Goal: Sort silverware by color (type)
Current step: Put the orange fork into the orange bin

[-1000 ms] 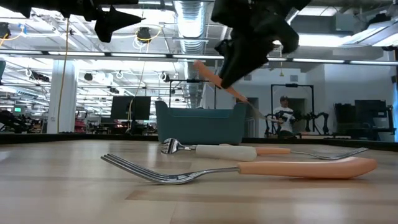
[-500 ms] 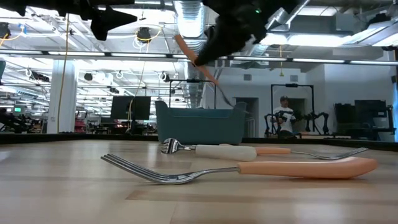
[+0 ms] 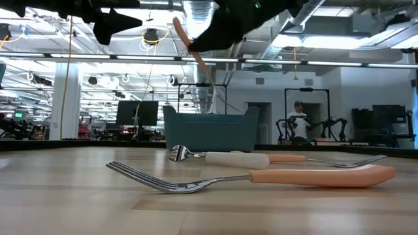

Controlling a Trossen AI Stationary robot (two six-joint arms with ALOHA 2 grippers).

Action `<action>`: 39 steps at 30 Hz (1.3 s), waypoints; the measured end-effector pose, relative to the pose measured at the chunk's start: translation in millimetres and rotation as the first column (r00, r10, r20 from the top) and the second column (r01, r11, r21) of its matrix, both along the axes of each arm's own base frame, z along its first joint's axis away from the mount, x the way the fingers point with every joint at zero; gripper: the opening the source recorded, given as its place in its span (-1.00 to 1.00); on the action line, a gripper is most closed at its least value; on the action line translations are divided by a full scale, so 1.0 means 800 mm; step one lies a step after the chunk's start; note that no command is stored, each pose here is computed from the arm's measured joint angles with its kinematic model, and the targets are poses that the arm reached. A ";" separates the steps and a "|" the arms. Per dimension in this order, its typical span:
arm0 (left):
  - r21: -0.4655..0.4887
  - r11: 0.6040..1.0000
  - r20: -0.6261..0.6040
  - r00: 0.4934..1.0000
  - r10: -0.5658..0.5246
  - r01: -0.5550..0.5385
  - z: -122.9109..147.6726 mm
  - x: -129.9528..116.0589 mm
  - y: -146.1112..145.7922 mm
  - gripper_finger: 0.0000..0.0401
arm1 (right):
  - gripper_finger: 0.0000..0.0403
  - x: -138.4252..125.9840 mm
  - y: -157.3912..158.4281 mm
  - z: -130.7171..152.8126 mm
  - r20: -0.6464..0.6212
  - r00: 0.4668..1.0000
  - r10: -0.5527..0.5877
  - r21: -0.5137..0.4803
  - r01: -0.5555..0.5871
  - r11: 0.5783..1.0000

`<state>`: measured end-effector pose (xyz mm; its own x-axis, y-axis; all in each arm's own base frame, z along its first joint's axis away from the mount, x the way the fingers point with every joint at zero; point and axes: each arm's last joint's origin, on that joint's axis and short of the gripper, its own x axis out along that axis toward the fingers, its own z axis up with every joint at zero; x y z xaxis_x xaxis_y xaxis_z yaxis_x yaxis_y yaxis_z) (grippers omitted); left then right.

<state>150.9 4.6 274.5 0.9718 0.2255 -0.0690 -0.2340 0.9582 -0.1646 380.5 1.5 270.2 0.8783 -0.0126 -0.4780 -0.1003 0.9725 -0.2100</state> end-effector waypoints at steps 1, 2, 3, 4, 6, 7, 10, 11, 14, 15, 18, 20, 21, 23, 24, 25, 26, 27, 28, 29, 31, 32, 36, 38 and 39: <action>-0.002 1.000 -0.001 1.000 0.000 0.000 0.000 0.000 0.000 0.17 | -0.55 0.005 0.004 -0.001 0.027 0.999 -0.031 0.022 0.031 0.999; -0.002 1.000 -0.002 1.000 0.003 -0.003 0.000 0.000 0.000 0.17 | -0.55 0.008 0.009 -0.002 0.045 0.998 -0.053 0.028 0.052 0.998; 0.000 1.000 -0.001 1.000 0.008 -0.008 0.000 0.000 0.000 0.17 | -0.55 0.009 0.014 -0.005 0.039 0.997 -0.069 0.015 0.068 0.998; 0.004 1.000 0.001 1.000 0.018 -0.018 0.000 0.000 0.001 0.17 | -0.55 0.008 0.019 -0.009 0.027 0.997 -0.074 -0.013 0.075 0.997; 0.006 0.999 0.005 0.999 0.049 -0.049 0.001 0.000 0.002 0.17 | -0.55 0.015 0.028 -0.017 0.031 0.997 -0.077 -0.078 0.079 0.994; 0.008 0.998 0.004 0.998 0.068 -0.068 0.001 -0.001 0.002 0.17 | -0.55 0.015 0.032 -0.019 0.022 0.996 -0.083 -0.110 0.085 0.990; 0.017 0.994 0.003 0.994 0.111 -0.111 0.001 -0.001 0.004 0.17 | -0.55 0.012 0.039 -0.028 -0.025 0.997 -0.077 -0.179 0.072 0.981; 0.023 0.992 0.000 0.993 0.121 -0.121 0.000 -0.001 0.004 0.17 | -0.55 0.012 0.041 -0.026 -0.021 0.997 -0.070 -0.190 0.065 0.980; 0.034 0.991 0.000 0.991 0.130 -0.130 0.001 -0.001 0.005 0.17 | -0.55 0.009 0.040 -0.018 -0.003 0.997 -0.071 -0.196 0.069 0.978; 0.035 0.991 0.002 0.991 0.130 -0.130 0.001 -0.001 0.005 0.17 | -0.55 0.006 0.040 -0.015 -0.009 0.997 -0.071 -0.197 0.068 0.978; 0.012 0.992 0.009 0.992 0.126 -0.127 0.001 -0.001 0.004 0.17 | -0.55 -0.002 0.045 0.001 0.002 0.998 -0.058 -0.196 0.057 0.979; -0.007 0.994 0.013 0.994 0.105 -0.105 0.001 -0.001 0.004 0.17 | -0.55 -0.014 0.054 0.002 -0.065 0.997 -0.037 -0.207 0.023 0.978; -0.012 0.996 0.012 0.996 0.093 -0.092 0.001 -0.001 0.003 0.17 | -0.55 -0.019 0.060 0.002 -0.094 0.995 -0.022 -0.211 0.001 0.978; -0.029 0.998 0.012 0.998 0.062 -0.061 0.001 0.000 0.002 0.17 | -0.55 -0.040 0.072 -0.002 -0.221 0.975 0.005 -0.225 -0.056 0.973; -0.038 0.998 0.012 0.999 0.049 -0.048 0.000 0.000 0.002 0.17 | -0.55 -0.050 0.079 -0.002 -0.272 0.962 0.011 -0.224 -0.074 0.972; -0.042 0.998 0.010 0.999 0.041 -0.041 0.000 0.000 0.001 0.17 | -0.55 -0.059 0.085 0.002 -0.293 0.956 0.015 -0.212 -0.080 0.974; -0.044 0.999 0.008 0.999 0.033 -0.033 0.000 0.000 0.001 0.17 | -0.55 -0.070 0.091 0.008 -0.311 0.950 0.016 -0.193 -0.080 0.978; -0.044 0.999 0.008 1.000 0.031 -0.030 0.000 0.000 0.001 0.17 | -0.55 -0.082 0.097 0.014 -0.331 0.944 0.013 -0.174 -0.075 0.982; -0.044 0.999 0.007 1.000 0.030 -0.030 0.000 0.000 0.001 0.17 | -0.55 -0.093 0.103 0.021 -0.333 0.943 0.010 -0.150 -0.064 0.987; -0.044 0.999 0.006 0.999 0.033 -0.032 -0.001 0.000 0.001 0.17 | -0.55 -0.102 0.110 0.030 -0.319 0.948 0.012 -0.119 -0.053 0.992; -0.039 0.998 0.011 0.999 0.040 -0.039 0.000 0.000 0.001 0.17 | -0.55 -0.123 0.124 0.043 -0.315 0.949 0.025 -0.064 -0.048 0.997; -0.038 0.998 0.012 0.999 0.047 -0.046 0.000 0.000 0.002 0.17 | -0.55 -0.134 0.132 0.048 -0.317 0.948 0.041 -0.040 -0.056 0.998; -0.036 0.997 0.011 0.998 0.067 -0.066 0.000 0.000 0.002 0.17 | -0.55 -0.176 0.164 0.065 -0.334 0.933 0.136 0.089 -0.112 0.990; -0.036 0.997 0.011 0.998 0.068 -0.067 0.000 0.000 0.002 0.17 | -0.55 -0.191 0.180 0.069 -0.328 0.927 0.184 0.130 -0.149 0.980; -0.036 0.997 0.011 0.998 0.068 -0.067 0.000 0.000 0.002 0.17 | -0.55 -0.200 0.188 0.070 -0.340 0.917 0.210 0.128 -0.176 0.976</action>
